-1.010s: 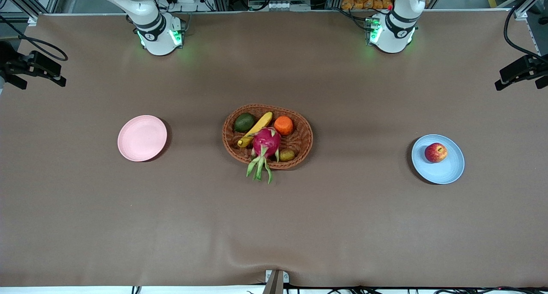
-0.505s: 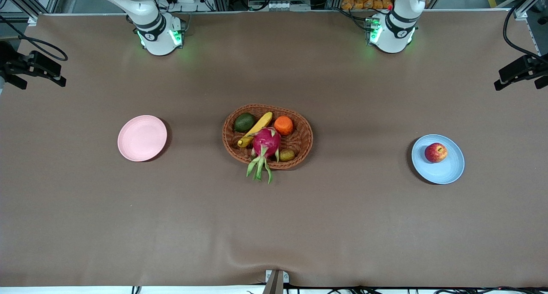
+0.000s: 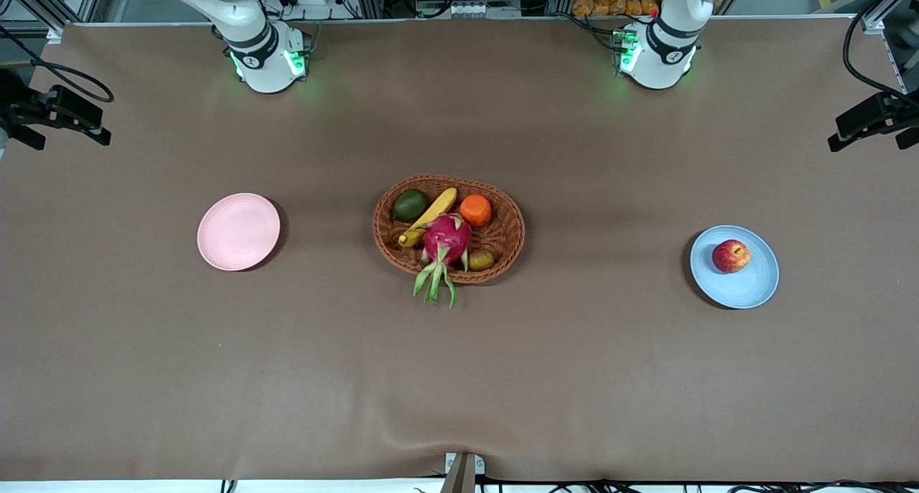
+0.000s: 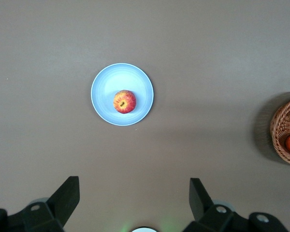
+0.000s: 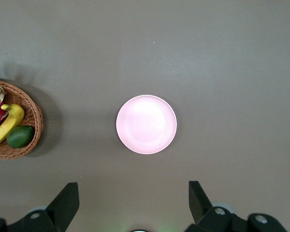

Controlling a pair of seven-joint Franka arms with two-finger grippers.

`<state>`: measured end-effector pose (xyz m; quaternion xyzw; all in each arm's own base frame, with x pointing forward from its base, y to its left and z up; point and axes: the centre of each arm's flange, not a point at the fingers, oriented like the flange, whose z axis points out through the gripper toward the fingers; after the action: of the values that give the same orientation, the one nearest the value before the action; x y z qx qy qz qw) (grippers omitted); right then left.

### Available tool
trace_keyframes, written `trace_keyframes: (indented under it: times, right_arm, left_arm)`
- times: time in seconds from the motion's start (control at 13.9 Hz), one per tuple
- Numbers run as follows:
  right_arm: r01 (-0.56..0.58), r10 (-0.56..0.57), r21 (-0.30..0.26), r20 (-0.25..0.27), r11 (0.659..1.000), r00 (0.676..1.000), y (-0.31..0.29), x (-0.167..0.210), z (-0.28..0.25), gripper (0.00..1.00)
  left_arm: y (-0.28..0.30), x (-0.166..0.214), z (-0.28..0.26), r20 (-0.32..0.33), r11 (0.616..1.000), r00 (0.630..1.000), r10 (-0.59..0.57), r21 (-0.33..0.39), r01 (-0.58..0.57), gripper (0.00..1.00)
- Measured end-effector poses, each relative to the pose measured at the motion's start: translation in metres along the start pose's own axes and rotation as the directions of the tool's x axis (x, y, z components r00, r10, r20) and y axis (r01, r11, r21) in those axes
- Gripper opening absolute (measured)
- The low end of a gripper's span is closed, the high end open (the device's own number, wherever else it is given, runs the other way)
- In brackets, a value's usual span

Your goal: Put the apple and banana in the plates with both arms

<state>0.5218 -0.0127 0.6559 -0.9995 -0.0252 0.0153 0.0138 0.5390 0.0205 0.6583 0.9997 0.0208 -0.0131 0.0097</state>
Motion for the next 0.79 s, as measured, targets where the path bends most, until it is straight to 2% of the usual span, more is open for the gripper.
trace_keyframes:
  times: [0.79]
  right_arm:
    - [0.0, 0.0, 0.0, 0.0, 1.0, 1.0, 0.0, 0.0, 0.0, 1.0]
  left_arm:
    - [0.0039, 0.0001, 0.0008, 0.002, 1.0, 1.0, 0.007, 0.0, -0.007, 1.0]
